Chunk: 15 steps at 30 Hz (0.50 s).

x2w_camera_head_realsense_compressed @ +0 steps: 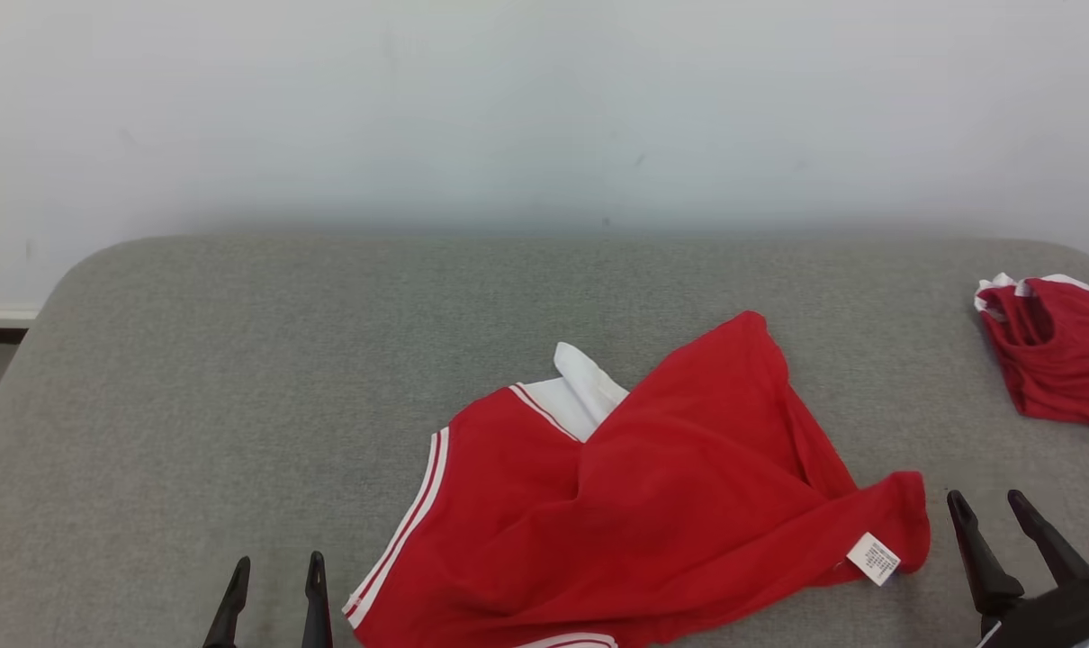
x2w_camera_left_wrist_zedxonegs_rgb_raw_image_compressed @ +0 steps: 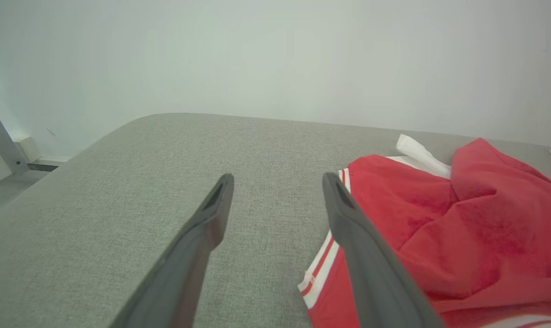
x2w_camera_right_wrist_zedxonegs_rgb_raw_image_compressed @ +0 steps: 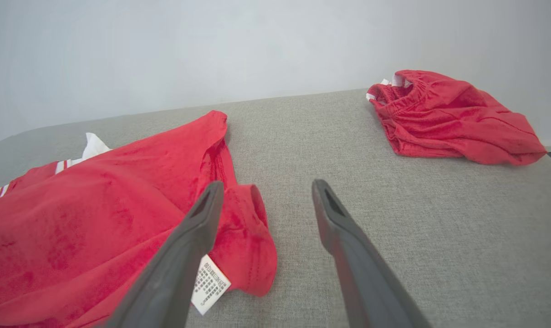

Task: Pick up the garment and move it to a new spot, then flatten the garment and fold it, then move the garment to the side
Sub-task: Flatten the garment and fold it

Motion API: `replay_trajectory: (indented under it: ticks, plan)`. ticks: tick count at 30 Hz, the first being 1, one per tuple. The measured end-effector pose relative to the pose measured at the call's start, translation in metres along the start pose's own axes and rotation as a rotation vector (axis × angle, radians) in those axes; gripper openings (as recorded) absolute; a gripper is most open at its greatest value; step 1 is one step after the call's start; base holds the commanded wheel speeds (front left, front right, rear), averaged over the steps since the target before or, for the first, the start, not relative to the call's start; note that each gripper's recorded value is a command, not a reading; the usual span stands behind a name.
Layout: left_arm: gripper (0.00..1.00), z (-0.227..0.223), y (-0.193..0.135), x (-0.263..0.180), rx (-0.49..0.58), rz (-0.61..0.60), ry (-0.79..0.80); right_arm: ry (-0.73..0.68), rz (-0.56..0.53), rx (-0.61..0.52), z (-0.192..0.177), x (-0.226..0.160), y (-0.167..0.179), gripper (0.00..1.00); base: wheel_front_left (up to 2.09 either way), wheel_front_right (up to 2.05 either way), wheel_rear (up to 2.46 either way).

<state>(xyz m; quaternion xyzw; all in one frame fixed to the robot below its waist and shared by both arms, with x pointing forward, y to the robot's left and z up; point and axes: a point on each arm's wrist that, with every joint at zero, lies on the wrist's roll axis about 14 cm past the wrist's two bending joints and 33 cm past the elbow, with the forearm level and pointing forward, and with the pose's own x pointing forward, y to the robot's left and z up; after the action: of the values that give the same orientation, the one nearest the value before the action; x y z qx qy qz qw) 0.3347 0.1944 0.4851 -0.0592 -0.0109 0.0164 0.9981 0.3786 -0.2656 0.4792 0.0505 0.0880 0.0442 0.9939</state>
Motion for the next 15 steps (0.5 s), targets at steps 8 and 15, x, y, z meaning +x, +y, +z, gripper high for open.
replay_trajectory:
  ticks: [8, 15]
  plan:
    - [1.00, 0.000, -0.012, 0.003, 0.002, -0.042, -0.002, -0.127, -0.013, -0.065, 0.013, -0.022, 0.002, 1.00, 0.00, 0.00, 0.00]
    - [1.00, -0.002, -0.011, 0.002, 0.002, -0.040, 0.004, -0.186, -0.046, -0.054, 0.013, -0.035, 0.011, 1.00, 0.00, 0.00, 0.00]
